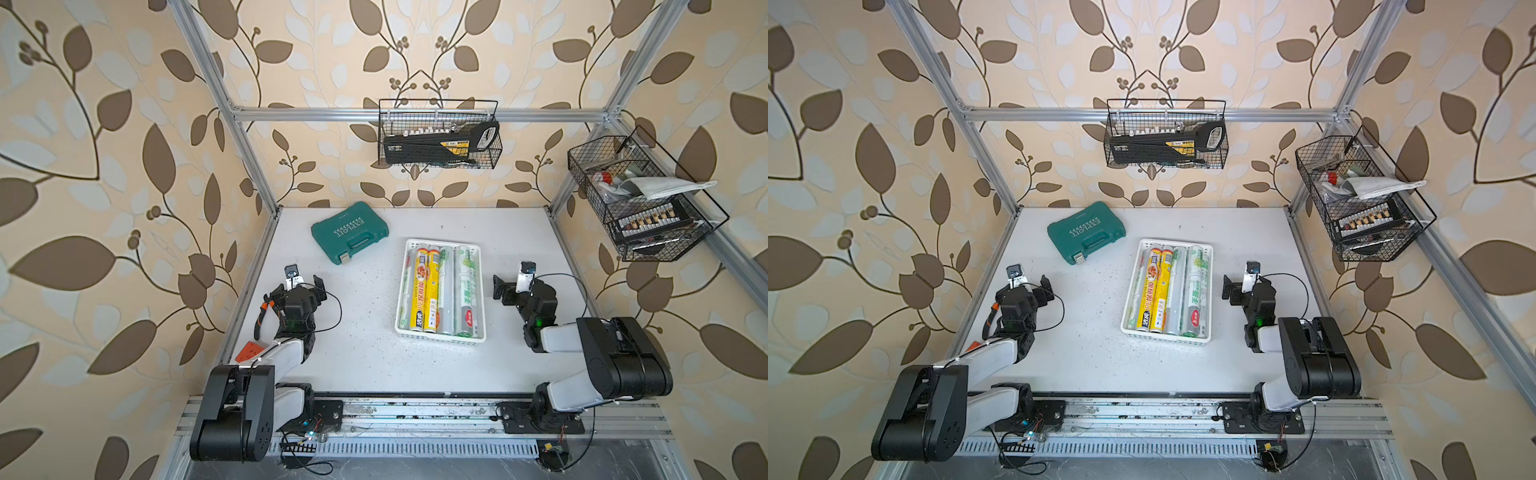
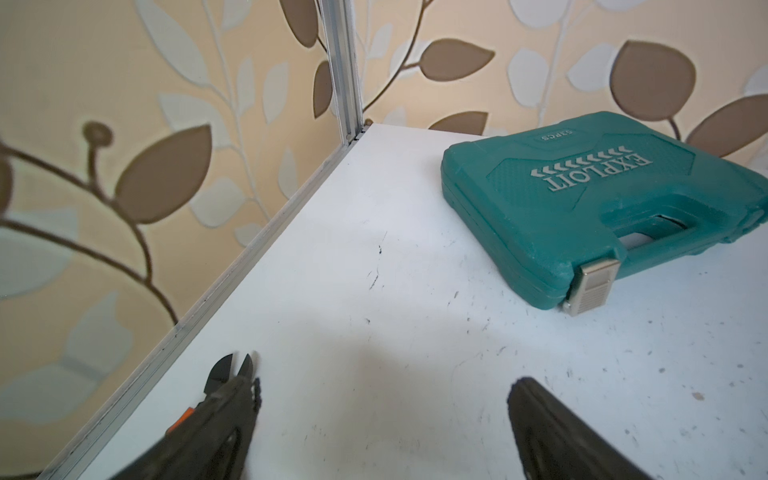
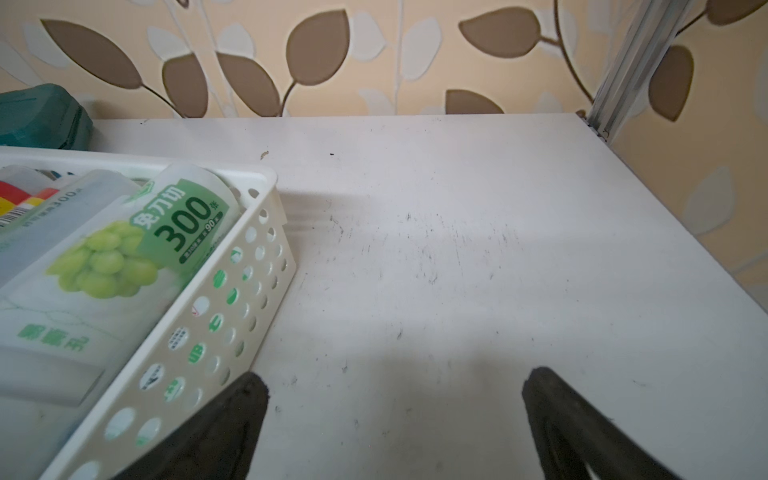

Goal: Put the plastic wrap into the basket
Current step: Reset both arms

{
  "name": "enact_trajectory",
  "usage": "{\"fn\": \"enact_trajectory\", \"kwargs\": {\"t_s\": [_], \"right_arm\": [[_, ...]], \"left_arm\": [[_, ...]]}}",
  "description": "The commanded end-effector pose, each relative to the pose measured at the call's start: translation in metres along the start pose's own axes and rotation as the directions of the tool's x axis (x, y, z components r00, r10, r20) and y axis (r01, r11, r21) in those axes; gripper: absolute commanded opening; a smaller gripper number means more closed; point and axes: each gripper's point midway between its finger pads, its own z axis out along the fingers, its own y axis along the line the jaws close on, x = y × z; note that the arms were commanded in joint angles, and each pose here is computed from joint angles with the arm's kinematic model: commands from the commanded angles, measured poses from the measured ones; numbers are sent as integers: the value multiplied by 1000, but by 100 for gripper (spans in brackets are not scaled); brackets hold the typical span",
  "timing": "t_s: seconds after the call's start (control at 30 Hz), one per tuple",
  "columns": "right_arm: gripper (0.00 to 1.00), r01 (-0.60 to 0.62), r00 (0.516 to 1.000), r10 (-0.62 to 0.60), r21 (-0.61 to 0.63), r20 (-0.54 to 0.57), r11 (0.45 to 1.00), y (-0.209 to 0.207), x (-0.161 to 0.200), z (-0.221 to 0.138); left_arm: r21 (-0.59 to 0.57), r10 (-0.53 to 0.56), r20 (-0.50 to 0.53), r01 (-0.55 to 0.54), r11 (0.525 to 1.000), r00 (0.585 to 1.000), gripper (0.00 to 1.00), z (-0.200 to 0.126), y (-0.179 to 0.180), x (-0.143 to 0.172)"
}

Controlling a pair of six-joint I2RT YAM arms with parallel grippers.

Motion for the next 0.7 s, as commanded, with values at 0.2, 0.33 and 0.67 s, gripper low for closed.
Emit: {"fn": "enact_trajectory", "kwargs": {"t_s": [0.2, 0.33, 0.67], "right_arm": [[99, 30, 999, -30, -1, -31, 1000, 5, -7, 13], [99, 31, 999, -30, 1, -36, 1000, 5, -7, 13], [99, 30, 999, -30, -11, -45, 1000, 7, -6, 15]], "left_arm": [[29, -9, -10, 9, 1000, 1000, 99, 35, -9, 19], [52, -11, -108, 17, 998, 994, 99, 47, -12, 25], [52, -12, -110, 18, 999, 994, 99, 49, -11, 24]]}}
